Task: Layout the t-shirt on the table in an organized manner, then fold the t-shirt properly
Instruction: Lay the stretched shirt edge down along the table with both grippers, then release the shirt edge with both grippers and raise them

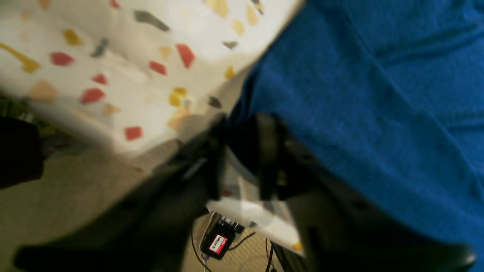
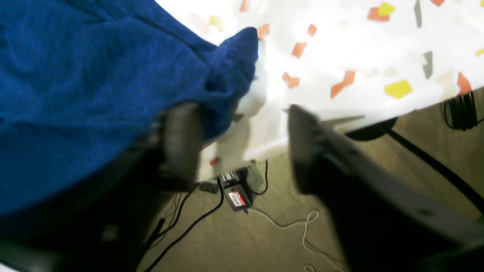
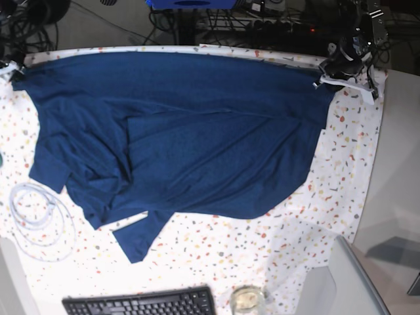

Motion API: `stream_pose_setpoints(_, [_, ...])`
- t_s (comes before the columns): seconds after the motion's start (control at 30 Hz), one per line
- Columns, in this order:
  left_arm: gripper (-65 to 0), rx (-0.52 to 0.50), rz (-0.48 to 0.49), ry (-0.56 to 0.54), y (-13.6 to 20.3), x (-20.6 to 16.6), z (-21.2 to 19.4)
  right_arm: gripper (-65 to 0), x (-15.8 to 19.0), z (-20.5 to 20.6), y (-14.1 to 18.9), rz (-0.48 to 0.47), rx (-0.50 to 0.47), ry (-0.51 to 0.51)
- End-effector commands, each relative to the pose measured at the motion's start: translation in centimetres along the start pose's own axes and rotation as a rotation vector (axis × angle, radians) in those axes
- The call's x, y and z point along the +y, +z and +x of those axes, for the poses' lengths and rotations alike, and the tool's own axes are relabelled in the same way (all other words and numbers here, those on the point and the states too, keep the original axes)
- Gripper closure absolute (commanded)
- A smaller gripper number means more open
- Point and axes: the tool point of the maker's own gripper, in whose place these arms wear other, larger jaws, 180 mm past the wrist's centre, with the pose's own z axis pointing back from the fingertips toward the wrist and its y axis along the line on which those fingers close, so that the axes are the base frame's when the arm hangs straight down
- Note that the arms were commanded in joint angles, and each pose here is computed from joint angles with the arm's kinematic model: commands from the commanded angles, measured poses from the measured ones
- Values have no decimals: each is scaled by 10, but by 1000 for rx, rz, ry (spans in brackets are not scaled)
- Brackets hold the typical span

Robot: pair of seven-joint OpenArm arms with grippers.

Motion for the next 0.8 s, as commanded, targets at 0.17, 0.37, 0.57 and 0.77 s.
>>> stream_pose_setpoints(0.17, [-250, -16, 10, -9, 6, 6, 3, -420, -6, 18, 7, -14, -54, 14])
stream_pose_setpoints(0.37, [-331, -82, 70, 48, 22, 33, 20, -423, -21, 34, 26, -69, -123, 3])
stream_pose_setpoints(0.57, [-346, -214, 128, 79, 46, 58, 64, -425, -24, 60, 52, -125, -210, 58])
stream_pose_setpoints(0.77, [-332, -261, 162, 105, 54, 74, 79, -419, 22, 95, 37, -27, -249, 166])
